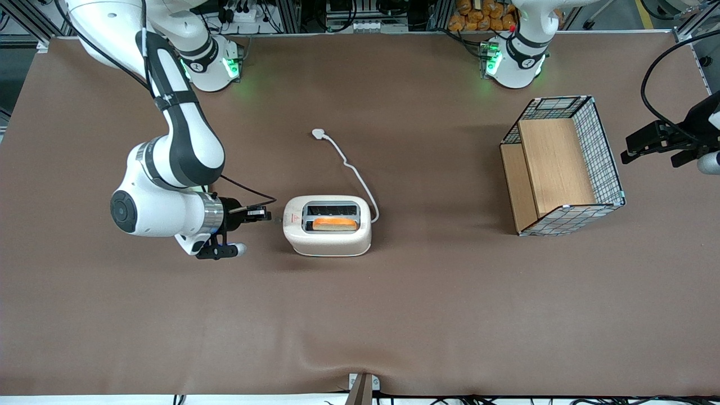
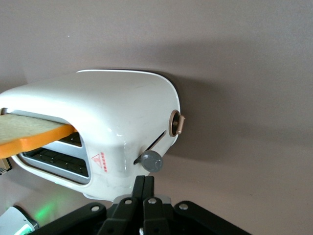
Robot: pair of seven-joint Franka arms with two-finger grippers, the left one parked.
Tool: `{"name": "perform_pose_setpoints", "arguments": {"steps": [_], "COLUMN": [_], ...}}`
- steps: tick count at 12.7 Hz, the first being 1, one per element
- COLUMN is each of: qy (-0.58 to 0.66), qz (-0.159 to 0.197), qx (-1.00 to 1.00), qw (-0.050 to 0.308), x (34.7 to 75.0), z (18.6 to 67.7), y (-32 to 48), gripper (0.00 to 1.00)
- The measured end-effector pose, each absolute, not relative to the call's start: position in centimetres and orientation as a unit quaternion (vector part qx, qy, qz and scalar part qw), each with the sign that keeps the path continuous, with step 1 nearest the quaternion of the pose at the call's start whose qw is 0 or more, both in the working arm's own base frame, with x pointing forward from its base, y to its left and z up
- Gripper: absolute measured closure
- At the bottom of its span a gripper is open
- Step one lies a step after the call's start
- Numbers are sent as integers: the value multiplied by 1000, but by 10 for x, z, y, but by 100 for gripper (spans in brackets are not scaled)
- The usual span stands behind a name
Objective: Press toaster button with right arm
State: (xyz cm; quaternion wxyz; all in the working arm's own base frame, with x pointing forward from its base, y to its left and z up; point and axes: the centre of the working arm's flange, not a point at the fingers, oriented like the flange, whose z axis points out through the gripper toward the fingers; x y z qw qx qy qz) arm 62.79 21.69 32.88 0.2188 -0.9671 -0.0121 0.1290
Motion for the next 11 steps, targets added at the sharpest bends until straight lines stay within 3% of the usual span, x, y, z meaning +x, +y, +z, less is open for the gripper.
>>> {"name": "perform_pose_setpoints", "arguments": {"steps": [11], "qy": [6], "qz": [153], "qx": [-963], "qw": [221], "x": [627], "z": [275], "y": [226], "gripper": [99]}}
